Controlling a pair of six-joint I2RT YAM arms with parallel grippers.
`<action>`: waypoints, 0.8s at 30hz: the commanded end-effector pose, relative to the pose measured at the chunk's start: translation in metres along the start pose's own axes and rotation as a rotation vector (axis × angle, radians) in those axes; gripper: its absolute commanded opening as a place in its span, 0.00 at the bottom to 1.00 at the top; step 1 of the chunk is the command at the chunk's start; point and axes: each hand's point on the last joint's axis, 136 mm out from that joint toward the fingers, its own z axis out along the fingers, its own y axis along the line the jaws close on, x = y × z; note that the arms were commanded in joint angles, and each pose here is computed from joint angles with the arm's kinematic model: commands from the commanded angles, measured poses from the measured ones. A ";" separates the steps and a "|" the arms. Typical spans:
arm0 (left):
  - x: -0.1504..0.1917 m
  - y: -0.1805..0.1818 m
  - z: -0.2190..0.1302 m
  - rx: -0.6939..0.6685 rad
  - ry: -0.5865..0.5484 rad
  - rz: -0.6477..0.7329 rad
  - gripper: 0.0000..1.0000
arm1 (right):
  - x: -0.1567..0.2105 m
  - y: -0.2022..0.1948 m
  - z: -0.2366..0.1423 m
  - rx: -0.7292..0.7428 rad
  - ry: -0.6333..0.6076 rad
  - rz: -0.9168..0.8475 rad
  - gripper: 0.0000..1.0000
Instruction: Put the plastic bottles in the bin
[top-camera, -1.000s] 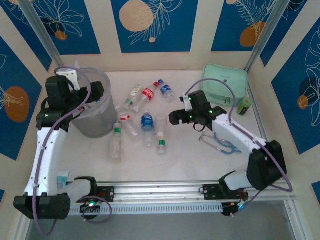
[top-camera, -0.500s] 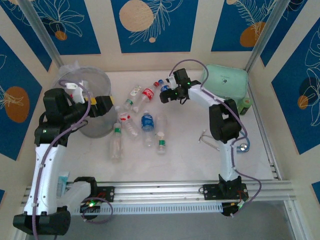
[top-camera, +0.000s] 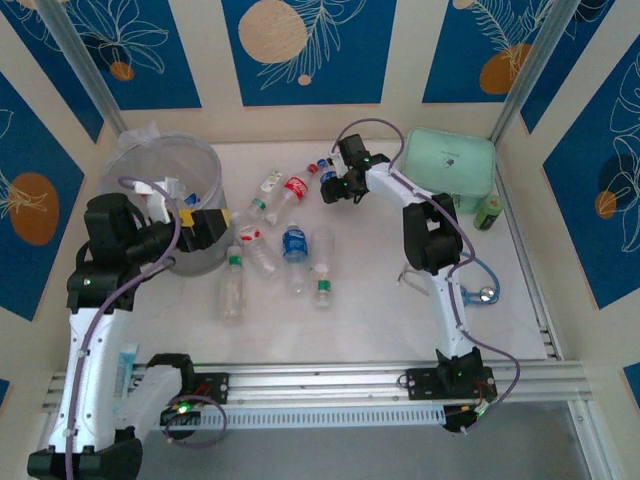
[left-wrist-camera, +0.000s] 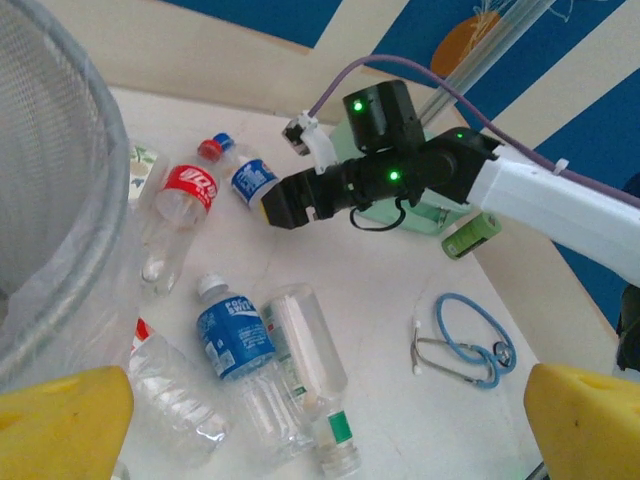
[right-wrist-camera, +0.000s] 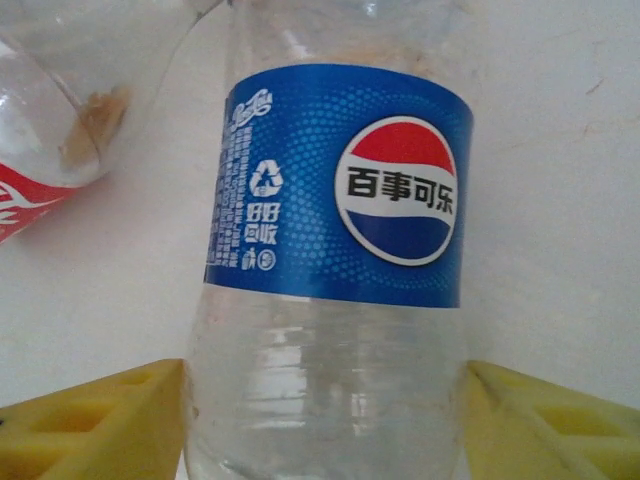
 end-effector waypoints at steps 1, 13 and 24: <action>0.005 -0.002 0.000 0.011 0.016 -0.013 1.00 | 0.000 -0.001 -0.013 0.015 0.004 0.010 0.58; -0.013 -0.003 -0.008 -0.026 -0.071 -0.081 1.00 | 0.012 -0.004 -0.110 0.009 -0.103 0.084 0.42; -0.043 -0.002 -0.016 -0.067 -0.223 -0.181 1.00 | 0.081 0.054 -0.236 -0.261 -0.282 0.164 0.17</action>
